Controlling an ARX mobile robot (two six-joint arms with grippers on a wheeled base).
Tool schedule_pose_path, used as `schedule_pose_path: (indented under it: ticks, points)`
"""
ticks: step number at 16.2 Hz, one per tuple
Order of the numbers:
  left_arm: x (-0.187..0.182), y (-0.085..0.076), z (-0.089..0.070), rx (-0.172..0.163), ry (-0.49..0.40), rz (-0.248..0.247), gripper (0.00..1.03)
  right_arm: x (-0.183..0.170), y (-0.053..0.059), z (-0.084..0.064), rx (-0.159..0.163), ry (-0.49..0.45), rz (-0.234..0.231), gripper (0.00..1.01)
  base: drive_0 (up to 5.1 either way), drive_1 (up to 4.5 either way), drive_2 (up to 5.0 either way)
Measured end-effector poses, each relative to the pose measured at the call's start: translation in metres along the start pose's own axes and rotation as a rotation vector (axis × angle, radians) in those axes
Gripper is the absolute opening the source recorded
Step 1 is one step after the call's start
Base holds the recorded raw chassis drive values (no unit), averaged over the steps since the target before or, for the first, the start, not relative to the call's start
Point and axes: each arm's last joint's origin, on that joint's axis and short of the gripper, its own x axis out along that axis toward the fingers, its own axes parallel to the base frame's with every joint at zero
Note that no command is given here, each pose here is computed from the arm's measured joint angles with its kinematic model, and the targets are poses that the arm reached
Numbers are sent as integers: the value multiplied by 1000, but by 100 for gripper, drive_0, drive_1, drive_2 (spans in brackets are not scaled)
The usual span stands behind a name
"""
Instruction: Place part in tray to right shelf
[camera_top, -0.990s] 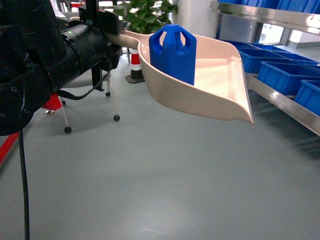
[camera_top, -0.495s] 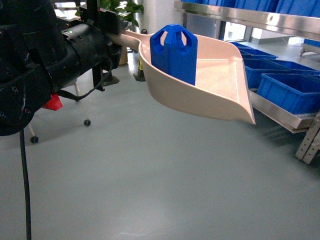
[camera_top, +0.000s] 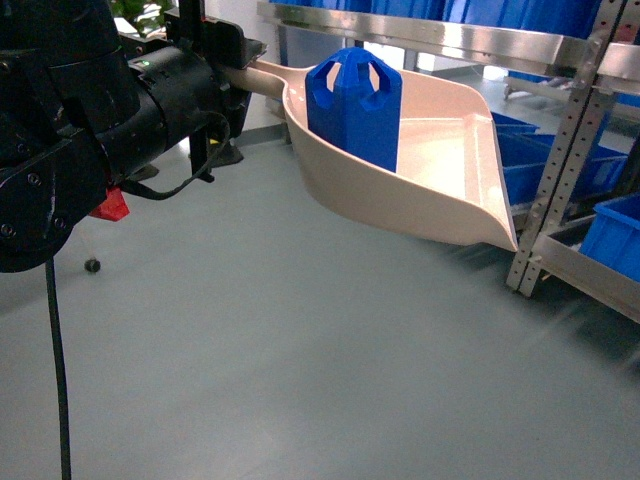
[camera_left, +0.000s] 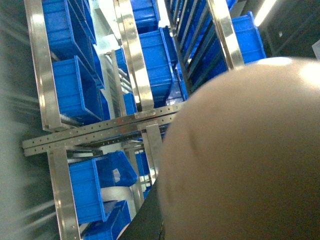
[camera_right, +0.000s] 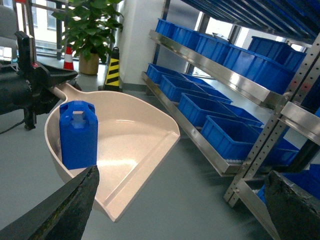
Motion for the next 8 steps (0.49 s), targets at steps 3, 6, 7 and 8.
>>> schedule_pose_path:
  ticks: [3,6,7,8]
  points:
    - [0,0,0,0,-1,1,13,0,0,0,0,0,0,98,-159,-159,-159]
    - [0,0,0,0,-1,1,13,0,0,0,0,0,0,98,-153,-153,-153]
    - [0,0,0,0,-1,1,13,0,0,0,0,0,0,98,-164,-164,-164]
    - [0,0,0,1,-2,1,13,0,0,0,0,0,0,98,-151,-151,-151]
